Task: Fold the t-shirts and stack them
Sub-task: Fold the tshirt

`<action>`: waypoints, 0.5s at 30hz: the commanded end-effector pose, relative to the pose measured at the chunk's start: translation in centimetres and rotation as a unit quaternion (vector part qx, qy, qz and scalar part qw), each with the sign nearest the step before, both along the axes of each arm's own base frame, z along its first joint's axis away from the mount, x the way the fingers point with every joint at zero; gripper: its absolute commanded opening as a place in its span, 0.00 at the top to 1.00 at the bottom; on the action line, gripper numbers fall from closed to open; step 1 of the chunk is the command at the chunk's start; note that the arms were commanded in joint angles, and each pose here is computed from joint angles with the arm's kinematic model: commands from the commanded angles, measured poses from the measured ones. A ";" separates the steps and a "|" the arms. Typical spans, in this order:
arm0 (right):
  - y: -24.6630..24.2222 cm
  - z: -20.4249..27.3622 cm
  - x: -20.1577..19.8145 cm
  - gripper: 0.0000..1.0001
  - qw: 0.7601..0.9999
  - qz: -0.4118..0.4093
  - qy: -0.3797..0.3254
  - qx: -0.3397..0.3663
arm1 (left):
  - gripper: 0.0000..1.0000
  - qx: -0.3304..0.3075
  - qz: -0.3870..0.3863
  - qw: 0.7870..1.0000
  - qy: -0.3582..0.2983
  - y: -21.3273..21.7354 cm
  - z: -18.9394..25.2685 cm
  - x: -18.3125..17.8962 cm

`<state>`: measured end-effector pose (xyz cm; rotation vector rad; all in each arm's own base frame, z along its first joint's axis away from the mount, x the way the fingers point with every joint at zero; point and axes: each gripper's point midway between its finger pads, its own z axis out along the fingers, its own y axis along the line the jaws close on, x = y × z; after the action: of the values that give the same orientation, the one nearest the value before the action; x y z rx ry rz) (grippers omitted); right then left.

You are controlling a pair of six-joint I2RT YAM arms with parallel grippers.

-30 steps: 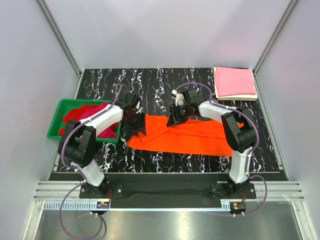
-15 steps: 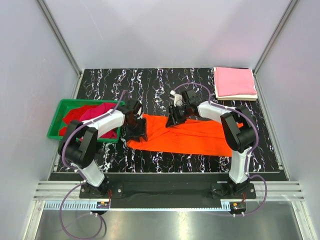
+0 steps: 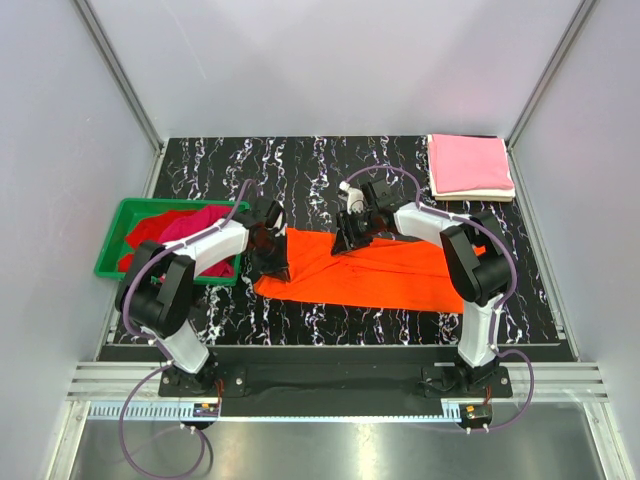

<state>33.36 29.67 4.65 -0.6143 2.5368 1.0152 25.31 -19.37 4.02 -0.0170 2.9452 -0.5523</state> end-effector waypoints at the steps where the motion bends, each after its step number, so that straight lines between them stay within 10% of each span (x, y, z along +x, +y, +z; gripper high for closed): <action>1: 0.6 0.4 0.7 0.56 1.000 0.008 -0.028 -0.003 | 0.96 -0.020 -0.007 0.999 -0.024 -0.6 1.1 0.3; 15: 0.6 0.0 1.2 0.53 0.999 0.005 -0.038 -0.017 | 1.00 -0.020 -0.010 0.999 -0.025 -0.6 1.3 0.4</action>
<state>33.51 29.55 4.12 -0.6274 2.5398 0.9686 25.32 -19.39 4.14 -0.0138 2.9387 -0.5564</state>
